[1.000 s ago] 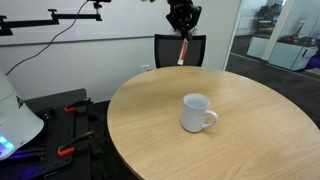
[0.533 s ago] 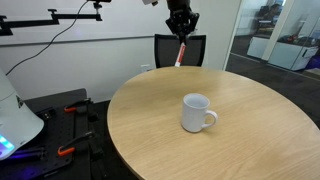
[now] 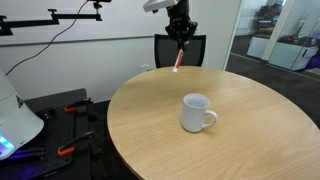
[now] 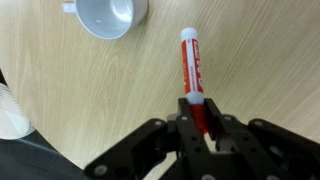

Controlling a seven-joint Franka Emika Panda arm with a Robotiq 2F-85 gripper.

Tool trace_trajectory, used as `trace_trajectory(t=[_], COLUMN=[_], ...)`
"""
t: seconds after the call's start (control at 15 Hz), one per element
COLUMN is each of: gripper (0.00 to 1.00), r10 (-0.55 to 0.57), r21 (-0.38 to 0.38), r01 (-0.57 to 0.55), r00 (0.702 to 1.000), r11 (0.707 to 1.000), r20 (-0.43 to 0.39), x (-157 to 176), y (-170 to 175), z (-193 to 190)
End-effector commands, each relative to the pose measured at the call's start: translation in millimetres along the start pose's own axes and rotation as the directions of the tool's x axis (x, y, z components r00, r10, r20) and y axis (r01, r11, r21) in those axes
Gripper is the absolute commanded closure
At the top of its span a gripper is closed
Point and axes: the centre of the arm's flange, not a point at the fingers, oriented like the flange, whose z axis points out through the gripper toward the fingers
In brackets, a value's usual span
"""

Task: Remove the red marker from the white mug

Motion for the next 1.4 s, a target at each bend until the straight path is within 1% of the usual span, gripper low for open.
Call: trace_trajectory(t=[0.0, 0.2, 0.4, 0.6, 1.33], gripper=[0.95, 0.95, 0.95, 0.95, 0.95], r10=[0.009, 0.004, -0.003, -0.012, -0.032], r21=[0.007, 0.021, 0.036, 0.046, 0.080], r01=[-0.010, -0.006, -0.003, 0.001, 0.002], r00=[0.999, 0.995, 0.984, 0.973, 0.926], r11=[1.000, 1.000, 0.999, 0.999, 0.997], r20=[0.051, 0.102, 0.176, 0.229, 0.376], x=[30.6, 47.0, 60.9, 70.1, 81.6], y=[-15.0, -24.3, -30.3, -36.3, -46.8], z=[18.0, 35.9, 57.4, 82.2, 178.2])
